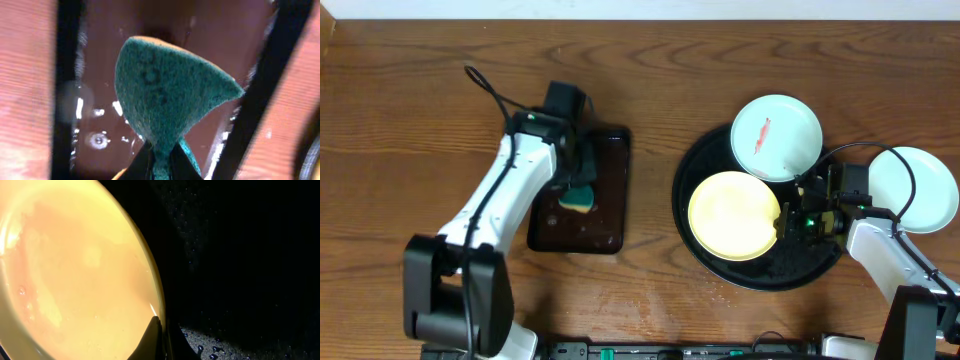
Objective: Clean dirty plates on tray and stack at the side
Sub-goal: 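Return the green sponge to the black sponge tray with the left gripper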
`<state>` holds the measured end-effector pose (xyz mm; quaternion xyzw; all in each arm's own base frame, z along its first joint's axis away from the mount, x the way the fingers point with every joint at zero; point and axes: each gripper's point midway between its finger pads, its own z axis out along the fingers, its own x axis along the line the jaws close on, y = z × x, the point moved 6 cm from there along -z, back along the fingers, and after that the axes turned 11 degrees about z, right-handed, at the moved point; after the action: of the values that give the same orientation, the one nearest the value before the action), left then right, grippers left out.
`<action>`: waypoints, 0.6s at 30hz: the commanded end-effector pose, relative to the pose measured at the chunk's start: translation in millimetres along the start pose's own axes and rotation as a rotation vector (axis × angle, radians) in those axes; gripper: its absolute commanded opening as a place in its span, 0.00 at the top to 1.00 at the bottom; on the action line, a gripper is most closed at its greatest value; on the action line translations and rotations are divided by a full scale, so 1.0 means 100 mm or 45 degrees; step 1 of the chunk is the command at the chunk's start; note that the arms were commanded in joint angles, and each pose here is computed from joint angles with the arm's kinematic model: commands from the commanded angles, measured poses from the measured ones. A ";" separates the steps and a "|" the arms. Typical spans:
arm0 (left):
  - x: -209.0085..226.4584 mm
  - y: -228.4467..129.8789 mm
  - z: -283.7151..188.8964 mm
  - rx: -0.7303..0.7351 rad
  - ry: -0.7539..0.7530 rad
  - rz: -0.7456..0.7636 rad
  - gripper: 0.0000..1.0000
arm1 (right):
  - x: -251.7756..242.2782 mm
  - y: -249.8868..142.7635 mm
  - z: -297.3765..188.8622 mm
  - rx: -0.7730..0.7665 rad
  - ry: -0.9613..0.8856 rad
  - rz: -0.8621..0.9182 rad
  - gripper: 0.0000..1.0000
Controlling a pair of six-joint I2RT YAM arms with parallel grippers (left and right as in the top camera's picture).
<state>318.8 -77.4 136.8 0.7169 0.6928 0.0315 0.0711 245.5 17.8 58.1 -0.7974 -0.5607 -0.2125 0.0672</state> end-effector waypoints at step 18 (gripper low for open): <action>-0.08 -0.08 -1.03 -0.344 -0.129 0.087 0.35 | 0.15 0.06 -0.34 -0.057 -0.066 -0.042 0.99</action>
<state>300.5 -79.7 213.5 0.7254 0.6632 0.0702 0.1705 232.0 21.6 63.0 -0.8007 -0.5632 -0.1833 0.0900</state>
